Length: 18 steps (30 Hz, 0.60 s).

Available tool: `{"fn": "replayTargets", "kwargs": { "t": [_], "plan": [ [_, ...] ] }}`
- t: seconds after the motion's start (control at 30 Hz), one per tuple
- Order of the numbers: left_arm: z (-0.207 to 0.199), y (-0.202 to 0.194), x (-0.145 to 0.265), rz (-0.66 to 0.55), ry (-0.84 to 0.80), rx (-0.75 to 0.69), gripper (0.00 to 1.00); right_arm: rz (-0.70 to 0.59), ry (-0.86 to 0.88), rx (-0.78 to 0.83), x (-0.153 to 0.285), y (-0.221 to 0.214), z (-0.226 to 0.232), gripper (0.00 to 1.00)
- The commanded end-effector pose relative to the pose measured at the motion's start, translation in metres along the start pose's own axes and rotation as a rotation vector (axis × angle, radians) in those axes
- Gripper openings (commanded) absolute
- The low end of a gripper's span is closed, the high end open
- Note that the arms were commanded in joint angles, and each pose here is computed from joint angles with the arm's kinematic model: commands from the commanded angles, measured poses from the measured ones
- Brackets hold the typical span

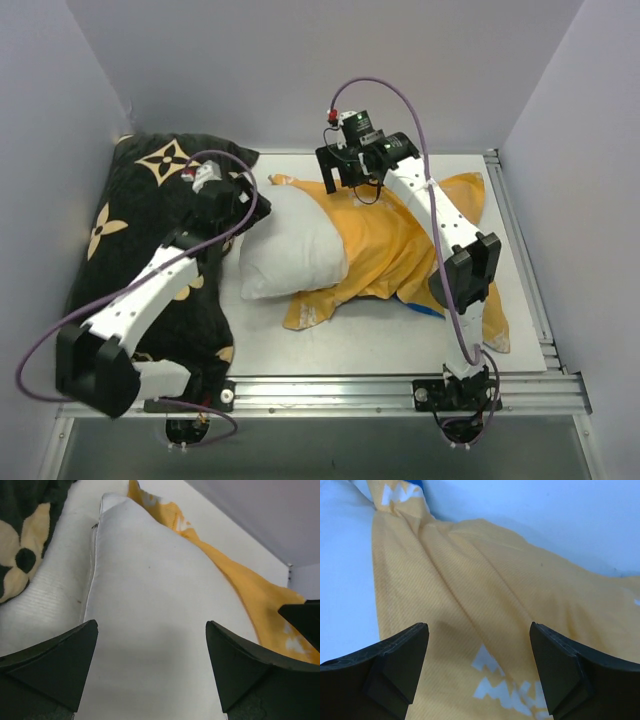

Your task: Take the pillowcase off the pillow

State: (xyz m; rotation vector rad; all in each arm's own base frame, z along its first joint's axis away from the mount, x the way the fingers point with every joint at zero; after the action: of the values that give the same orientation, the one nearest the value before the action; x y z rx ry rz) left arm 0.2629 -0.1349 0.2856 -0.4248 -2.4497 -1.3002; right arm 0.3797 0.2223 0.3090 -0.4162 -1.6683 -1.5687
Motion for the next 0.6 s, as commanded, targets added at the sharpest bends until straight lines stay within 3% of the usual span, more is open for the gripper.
{"fn": "replayTargets", "kwargs": {
  "t": [0.0, 0.07, 0.23, 0.4, 0.43, 0.47, 0.5, 0.53, 0.57],
  "plan": [
    [-0.012, -0.017, -0.045, 0.212, -0.152, -0.042, 0.97, 0.087, 0.025, 0.063, -0.001, -0.015, 0.015, 0.84],
    [-0.019, -0.024, -0.054, 0.26, -0.254, -0.038, 0.97, 0.156, 0.005, 0.08, -0.012, -0.037, 0.017, 0.82],
    [-0.015, -0.047, -0.067, 0.306, -0.364, 0.015, 0.98, 0.189, -0.017, 0.094, -0.023, -0.076, 0.025, 0.81],
    [0.013, -0.111, -0.076, 0.448, -0.341, 0.022, 0.94, 0.238, -0.006, 0.073, -0.036, -0.106, 0.029, 0.7],
    [0.014, -0.119, -0.078, 0.458, -0.362, 0.031, 0.87, 0.24, -0.007, 0.076, -0.036, -0.108, 0.031, 0.7],
    [0.022, -0.134, -0.083, 0.505, -0.343, 0.037, 0.7, 0.237, -0.011, 0.077, -0.036, -0.108, 0.032, 0.69],
    [0.027, -0.148, -0.083, 0.543, -0.326, 0.037, 0.34, 0.229, -0.008, 0.071, -0.034, -0.106, 0.033, 0.69],
    [0.031, -0.156, -0.085, 0.554, -0.313, 0.04, 0.1, 0.214, -0.009, 0.067, -0.031, -0.102, 0.033, 0.7],
    [0.039, -0.167, -0.088, 0.582, -0.28, 0.042, 0.0, 0.202, -0.031, 0.058, -0.03, -0.099, 0.03, 0.71]
  ]
}}
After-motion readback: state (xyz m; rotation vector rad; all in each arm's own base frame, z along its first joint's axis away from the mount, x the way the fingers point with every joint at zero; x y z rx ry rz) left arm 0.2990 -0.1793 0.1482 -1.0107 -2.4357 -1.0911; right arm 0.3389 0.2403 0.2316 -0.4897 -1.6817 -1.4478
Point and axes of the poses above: each gripper's point midway between its finger pads, its own x axis back along the fingers, its own z axis along the line the jaws close on, y = z × x, the point moved 10 cm from there along x, back along the fingers, and after that the axes turned 6 degrees about -x, right-handed, at the moved point
